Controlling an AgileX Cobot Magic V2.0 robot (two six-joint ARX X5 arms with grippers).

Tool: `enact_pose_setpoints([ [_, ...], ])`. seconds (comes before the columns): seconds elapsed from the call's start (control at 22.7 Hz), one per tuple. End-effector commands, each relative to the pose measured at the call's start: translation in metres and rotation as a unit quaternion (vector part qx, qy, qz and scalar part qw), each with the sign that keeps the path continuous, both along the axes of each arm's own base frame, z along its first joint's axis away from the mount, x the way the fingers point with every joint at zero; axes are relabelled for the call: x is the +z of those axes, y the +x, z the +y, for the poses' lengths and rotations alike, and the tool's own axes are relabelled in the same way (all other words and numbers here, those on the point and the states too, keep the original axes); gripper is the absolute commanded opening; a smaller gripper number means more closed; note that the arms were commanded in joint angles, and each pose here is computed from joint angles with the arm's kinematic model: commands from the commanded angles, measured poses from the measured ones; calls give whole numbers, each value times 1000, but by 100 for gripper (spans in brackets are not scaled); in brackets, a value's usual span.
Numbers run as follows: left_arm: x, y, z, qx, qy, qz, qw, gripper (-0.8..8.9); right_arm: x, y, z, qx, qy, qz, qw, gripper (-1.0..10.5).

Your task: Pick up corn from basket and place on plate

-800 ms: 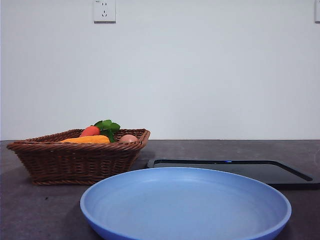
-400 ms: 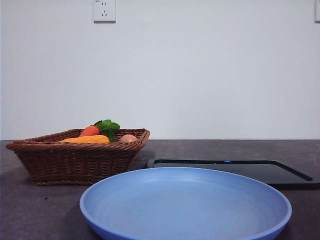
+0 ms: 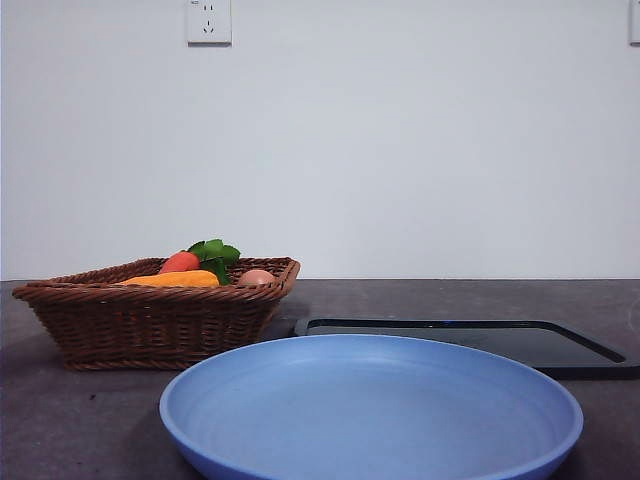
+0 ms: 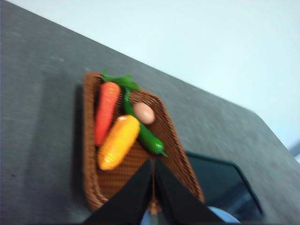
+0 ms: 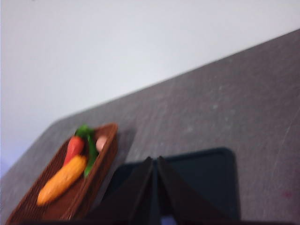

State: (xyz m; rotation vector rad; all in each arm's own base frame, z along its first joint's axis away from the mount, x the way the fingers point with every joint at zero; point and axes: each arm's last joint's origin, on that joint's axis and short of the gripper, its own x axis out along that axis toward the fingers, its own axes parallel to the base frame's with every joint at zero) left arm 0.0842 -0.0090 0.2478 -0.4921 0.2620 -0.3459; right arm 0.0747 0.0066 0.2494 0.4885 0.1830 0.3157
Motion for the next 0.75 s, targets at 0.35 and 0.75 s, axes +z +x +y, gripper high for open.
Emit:
enact_pose_setpoints([
  [0.35, 32, 13, -4, -118, 60, 53, 990, 7, 37, 7, 4, 121, -111, 101, 981, 3],
  [0.75, 36, 21, -9, -188, 77, 140, 969, 7, 43, 23, 10, 203, -146, 230, 941, 3],
])
